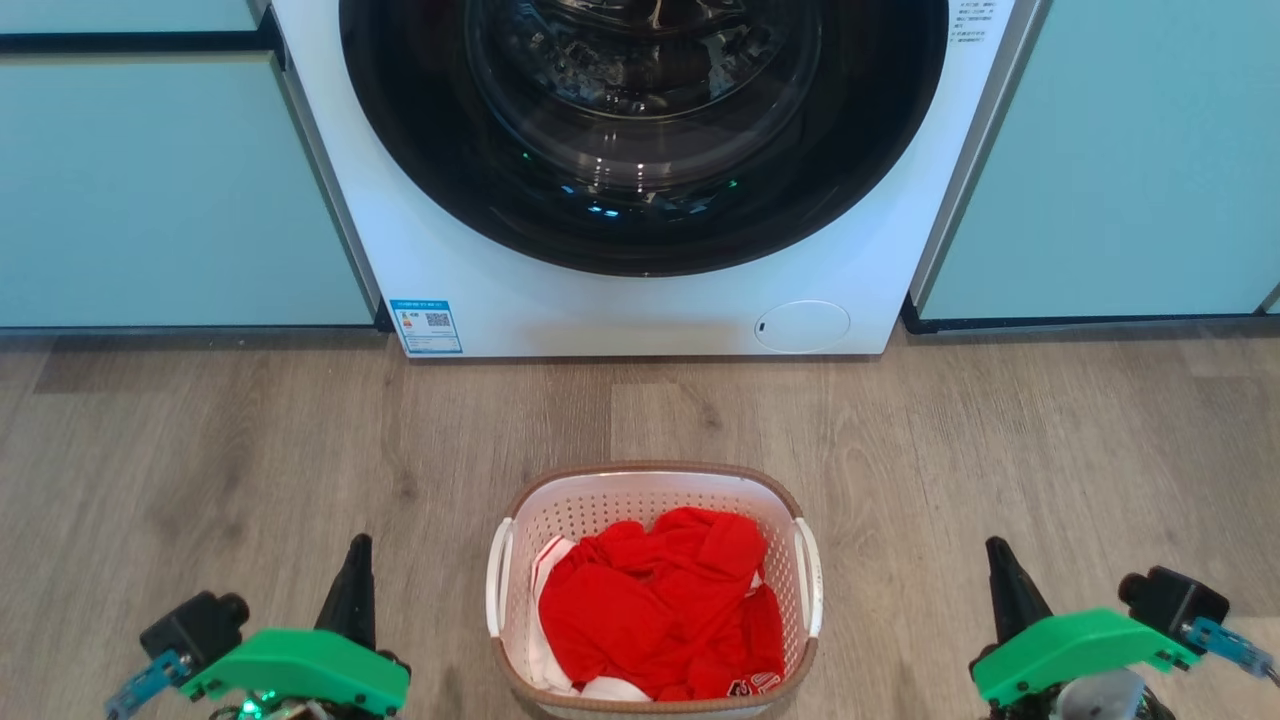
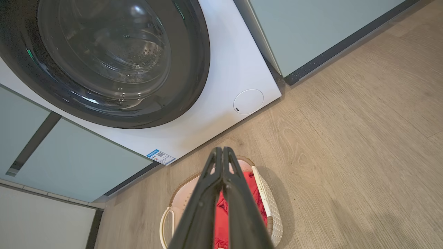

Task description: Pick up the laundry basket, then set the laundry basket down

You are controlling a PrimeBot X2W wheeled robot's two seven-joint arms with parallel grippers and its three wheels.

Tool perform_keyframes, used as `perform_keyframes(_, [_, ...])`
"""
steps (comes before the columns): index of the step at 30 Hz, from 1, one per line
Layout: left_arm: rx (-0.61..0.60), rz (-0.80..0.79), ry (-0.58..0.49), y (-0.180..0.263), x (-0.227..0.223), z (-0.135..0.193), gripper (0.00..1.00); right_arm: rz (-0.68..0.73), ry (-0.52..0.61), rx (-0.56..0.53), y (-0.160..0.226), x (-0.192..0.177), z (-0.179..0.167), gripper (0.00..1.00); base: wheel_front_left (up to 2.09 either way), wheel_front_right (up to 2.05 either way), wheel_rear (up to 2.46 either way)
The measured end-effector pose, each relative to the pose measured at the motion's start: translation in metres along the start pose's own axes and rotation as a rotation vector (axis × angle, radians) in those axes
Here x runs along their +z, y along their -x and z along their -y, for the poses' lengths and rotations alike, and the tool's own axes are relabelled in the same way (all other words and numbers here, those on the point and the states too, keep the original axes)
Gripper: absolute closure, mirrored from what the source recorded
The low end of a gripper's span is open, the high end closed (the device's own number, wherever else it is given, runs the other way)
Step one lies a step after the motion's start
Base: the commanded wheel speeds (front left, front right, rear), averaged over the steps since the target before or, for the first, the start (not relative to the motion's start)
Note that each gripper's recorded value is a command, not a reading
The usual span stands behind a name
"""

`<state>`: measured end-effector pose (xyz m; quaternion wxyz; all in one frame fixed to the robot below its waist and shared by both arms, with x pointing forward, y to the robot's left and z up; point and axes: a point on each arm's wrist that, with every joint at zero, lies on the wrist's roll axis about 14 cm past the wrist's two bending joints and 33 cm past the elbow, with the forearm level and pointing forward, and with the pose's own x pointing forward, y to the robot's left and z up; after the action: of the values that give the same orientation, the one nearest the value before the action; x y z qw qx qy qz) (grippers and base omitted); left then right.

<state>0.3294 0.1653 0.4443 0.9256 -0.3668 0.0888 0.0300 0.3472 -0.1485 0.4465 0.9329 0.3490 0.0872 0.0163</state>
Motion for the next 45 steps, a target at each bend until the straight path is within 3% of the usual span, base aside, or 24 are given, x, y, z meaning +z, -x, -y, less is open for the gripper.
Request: perform_keyframes(45, [-0.009,-0.007,0.466,-0.020,0.019,-0.001,1.00,0.065,-0.505,-0.052,-0.009,0.030,0.018,1.00,0.00,0.00,0.00])
